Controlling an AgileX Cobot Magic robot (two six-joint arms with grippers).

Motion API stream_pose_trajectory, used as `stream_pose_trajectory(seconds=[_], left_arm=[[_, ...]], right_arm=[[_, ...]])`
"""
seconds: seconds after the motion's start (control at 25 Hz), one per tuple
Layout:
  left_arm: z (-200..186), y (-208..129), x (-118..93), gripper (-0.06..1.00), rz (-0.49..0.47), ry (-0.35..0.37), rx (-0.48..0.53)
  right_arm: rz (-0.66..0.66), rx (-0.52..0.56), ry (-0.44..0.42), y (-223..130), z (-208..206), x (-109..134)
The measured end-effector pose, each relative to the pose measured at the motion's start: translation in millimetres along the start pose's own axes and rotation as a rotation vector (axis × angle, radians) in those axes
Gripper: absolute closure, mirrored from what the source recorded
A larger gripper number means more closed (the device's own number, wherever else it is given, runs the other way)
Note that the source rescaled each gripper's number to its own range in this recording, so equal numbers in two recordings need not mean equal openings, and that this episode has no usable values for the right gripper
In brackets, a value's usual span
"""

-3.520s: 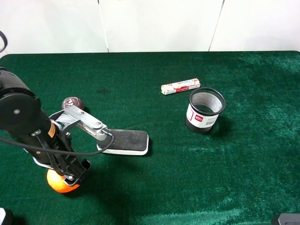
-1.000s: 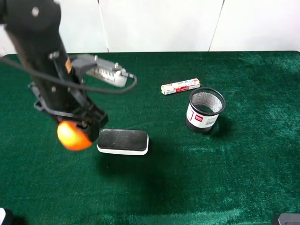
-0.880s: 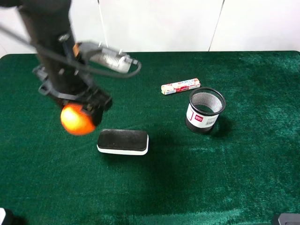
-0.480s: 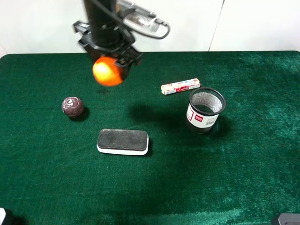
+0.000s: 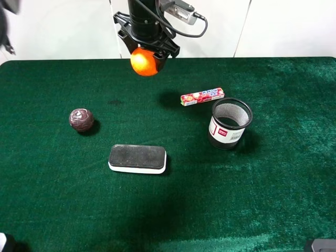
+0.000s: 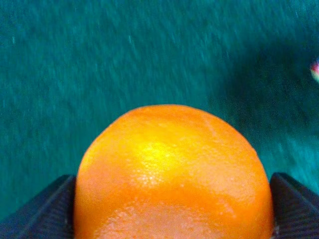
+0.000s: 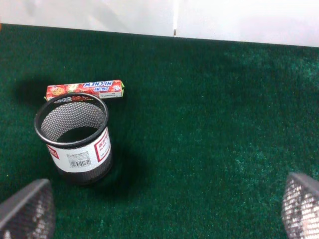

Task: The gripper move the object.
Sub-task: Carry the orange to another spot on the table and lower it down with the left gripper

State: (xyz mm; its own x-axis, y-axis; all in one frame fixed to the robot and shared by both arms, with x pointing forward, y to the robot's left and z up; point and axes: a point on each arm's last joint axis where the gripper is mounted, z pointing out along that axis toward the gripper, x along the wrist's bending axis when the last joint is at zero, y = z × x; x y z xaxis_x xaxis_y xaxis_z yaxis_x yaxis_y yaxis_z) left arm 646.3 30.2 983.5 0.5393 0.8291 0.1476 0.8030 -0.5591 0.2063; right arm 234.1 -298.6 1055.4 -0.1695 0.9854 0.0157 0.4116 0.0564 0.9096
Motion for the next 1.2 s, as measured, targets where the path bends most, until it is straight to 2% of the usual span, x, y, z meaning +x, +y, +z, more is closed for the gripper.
stream_pose_trajectory(seconds=[0.56,0.88,1.2], left_arm=[[60.3,20.8,14.0,0.94,-0.027,-0.018,-0.173],[85.1,23.0,16.2,0.94,-0.044,-0.043,-0.199],[100.8,19.6,10.2,0.94,-0.059,-0.086,-0.166]], right_arm=[[0.000,0.000,0.000,0.0,0.0,0.0],[0.000,0.000,0.000,0.0,0.0,0.0],[0.000,0.000,0.000,0.0,0.0,0.0]])
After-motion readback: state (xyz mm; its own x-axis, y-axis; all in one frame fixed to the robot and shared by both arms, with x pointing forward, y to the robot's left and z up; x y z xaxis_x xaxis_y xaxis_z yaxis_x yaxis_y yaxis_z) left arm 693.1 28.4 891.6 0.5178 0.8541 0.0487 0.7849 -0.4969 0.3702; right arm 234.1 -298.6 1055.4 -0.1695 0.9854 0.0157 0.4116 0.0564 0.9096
